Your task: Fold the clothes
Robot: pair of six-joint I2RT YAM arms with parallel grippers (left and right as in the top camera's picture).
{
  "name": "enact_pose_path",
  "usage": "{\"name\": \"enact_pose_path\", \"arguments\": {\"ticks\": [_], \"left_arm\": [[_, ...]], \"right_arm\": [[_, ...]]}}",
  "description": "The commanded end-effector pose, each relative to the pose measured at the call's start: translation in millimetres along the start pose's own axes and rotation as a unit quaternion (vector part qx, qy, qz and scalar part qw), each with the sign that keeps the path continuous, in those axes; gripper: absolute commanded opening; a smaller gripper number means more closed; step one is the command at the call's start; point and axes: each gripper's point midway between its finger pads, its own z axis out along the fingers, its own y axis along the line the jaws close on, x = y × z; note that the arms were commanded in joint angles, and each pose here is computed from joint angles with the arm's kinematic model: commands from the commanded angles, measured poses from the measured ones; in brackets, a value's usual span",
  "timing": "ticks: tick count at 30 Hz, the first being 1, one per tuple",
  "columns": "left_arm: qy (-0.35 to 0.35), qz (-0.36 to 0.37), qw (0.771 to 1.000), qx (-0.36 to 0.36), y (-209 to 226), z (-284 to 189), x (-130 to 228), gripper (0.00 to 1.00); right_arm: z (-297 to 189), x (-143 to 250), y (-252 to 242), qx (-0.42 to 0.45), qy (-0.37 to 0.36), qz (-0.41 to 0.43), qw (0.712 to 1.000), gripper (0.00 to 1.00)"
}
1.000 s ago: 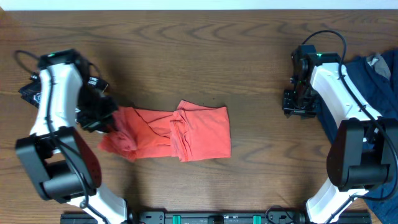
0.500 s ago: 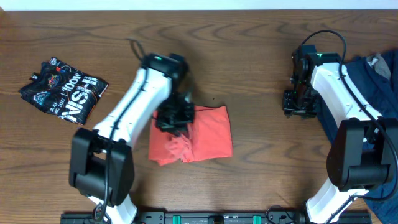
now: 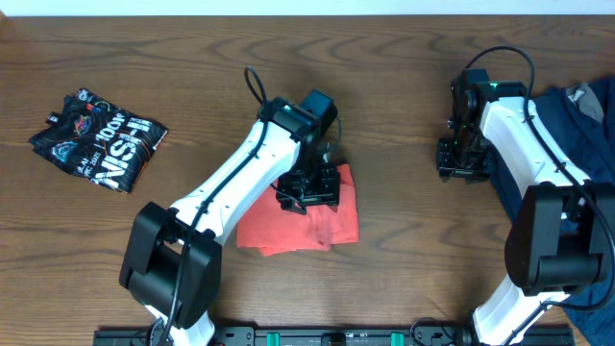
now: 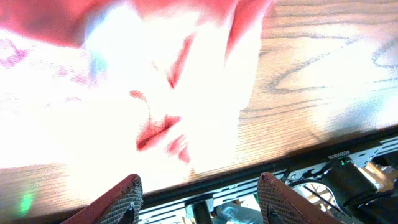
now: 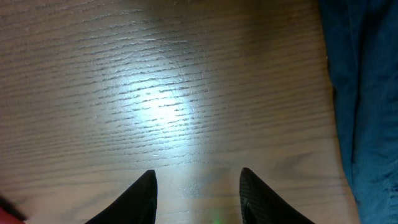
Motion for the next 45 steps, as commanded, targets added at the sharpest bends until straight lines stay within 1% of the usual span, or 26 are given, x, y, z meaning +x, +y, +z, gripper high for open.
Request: {"name": "enact_pose_path", "arguments": {"ticks": [1, 3, 5, 7, 9, 11, 13, 17, 21, 26, 27, 31, 35, 38, 39, 40, 42, 45], "left_arm": [[-0.022, 0.036, 0.999, 0.012, -2, -15, -8, 0.62], [-0.044, 0.042, 0.998, 0.008, 8, -26, -21, 0.62], [-0.086, 0.022, 0.996, -0.02, 31, -38, -44, 0.62], [-0.131, -0.001, 0.99, -0.044, 56, -50, -69, 0.62], [-0.176, -0.007, 0.983, -0.049, 73, -62, -94, 0.62], [-0.212, 0.002, 0.976, -0.042, 83, -70, -117, 0.62], [-0.232, 0.008, 0.972, -0.04, 92, -71, -132, 0.62], [-0.219, -0.009, 0.975, -0.044, 109, -57, -143, 0.62], [-0.181, -0.022, 0.982, -0.053, 120, -30, -145, 0.62], [-0.128, -0.038, 0.989, -0.065, 134, 4, -142, 0.62], [-0.116, -0.041, 0.99, -0.067, 136, 10, -140, 0.62], [-0.067, -0.055, 0.993, -0.078, 144, 25, -124, 0.62], [-0.024, -0.067, 0.994, -0.087, 148, 28, -103, 0.62], [0.014, -0.078, 0.992, -0.095, 151, 29, -83, 0.61], [0.025, -0.082, 0.991, -0.097, 152, 31, -77, 0.57], [0.035, -0.088, 0.99, -0.1, 154, 32, -72, 0.54], [0.053, -0.11, 0.987, -0.103, 156, 37, -60, 0.45], [0.081, -0.125, 0.985, -0.086, 152, 48, -45, 0.44]], "right_arm": [[-1, 1, -1, -0.008, 0.002, -0.008, 1.0, 0.42], [-2, 6, 20, -0.066, 0.011, -0.061, 0.996, 0.42], [-8, 13, 48, -0.141, 0.018, -0.113, 0.983, 0.41], [-17, 22, 77, -0.209, 0.021, -0.159, 0.965, 0.41], [-30, 36, 111, -0.283, 0.02, -0.222, 0.933, 0.41], [-42, 49, 139, -0.336, 0.019, -0.267, 0.903, 0.41], [-50, 64, 166, -0.362, 0.022, -0.303, 0.881, 0.41], [-52, 92, 207, -0.365, 0.029, -0.355, 0.86, 0.4], [-50, 119, 244, -0.359, 0.033, -0.39, 0.847, 0.39], [-40, 149, 281, -0.359, 0.032, -0.41, 0.838, 0.38], [-35, 154, 283, -0.353, 0.034, -0.41, 0.841, 0.38], [2, 160, 274, -0.281, 0.038, -0.376, 0.882, 0.38], [38, 147, 244, -0.199, 0.025, -0.328, 0.923, 0.38], [57, 113, 206, -0.101, -0.016, -0.254, 0.962, 0.38], [58, 99, 192, -0.069, -0.036, -0.231, 0.97, 0.38], [58, 88, 183, -0.048, -0.052, -0.219, 0.973, 0.38], [54, 60, 167, -0.013, -0.092, -0.201, 0.975, 0.38], [39, 20, 154, 0.013, -0.151, -0.19, 0.97, 0.39]]}}
